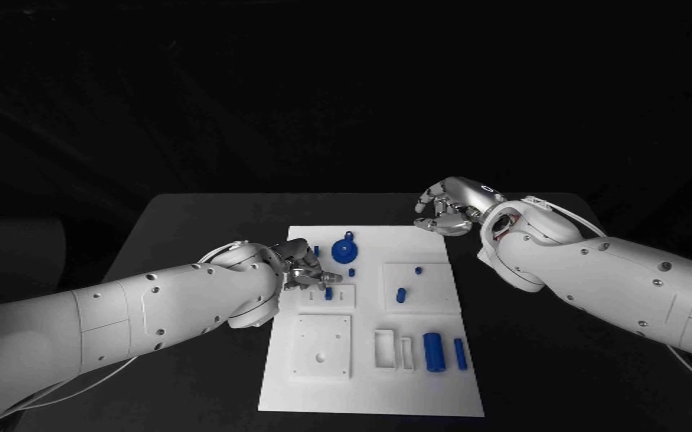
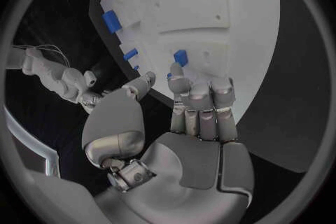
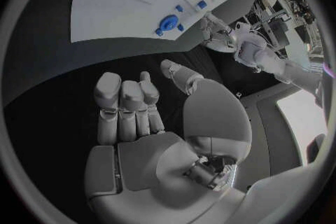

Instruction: Assemble the parts on the task board

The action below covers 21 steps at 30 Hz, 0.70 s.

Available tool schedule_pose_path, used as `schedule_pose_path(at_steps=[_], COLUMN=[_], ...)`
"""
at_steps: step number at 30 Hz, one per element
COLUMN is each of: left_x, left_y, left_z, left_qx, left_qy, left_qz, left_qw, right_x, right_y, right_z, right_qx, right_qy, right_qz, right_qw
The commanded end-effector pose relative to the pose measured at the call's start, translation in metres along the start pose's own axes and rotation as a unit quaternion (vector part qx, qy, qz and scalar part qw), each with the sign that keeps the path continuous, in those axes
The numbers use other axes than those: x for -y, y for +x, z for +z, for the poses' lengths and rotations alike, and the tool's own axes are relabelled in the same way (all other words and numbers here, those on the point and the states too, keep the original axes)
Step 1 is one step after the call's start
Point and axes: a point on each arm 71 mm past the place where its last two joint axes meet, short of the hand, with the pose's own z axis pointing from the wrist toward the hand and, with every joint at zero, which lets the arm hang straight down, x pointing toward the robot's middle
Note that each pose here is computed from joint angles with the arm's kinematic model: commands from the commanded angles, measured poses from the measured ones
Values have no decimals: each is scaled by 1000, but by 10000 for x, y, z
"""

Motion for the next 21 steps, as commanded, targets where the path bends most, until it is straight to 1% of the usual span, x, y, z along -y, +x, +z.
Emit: schedule_pose_path(at_steps=[1,5,7,8,12,15,19,21], left_x=[13,-2,-1,-2,-24,-43,-74,-83], left_y=[-88,-269,-383,-436,-597,-653,-754,-794], left_z=[-20,-53,-61,-59,-31,10,75,100], left_qx=[-8,-3,7,11,23,27,32,29], left_qy=[5,2,3,2,-4,-9,-19,-24], left_qz=[-23,-23,-22,-23,-32,-34,-32,-29], left_qw=[1000,1000,1000,1000,999,999,999,999], right_x=[9,31,43,48,58,62,72,73], right_y=[0,-9,-15,-18,-24,-27,-29,-29], right_z=[-4,-8,-10,-11,-12,-11,-9,-8], right_qx=[-2,0,2,3,5,7,8,8], right_qy=[-2,0,0,1,1,1,2,2], right_qz=[-2,-3,-3,-3,-1,3,4,4], right_qw=[1000,1000,1000,1000,1000,1000,1000,1000])
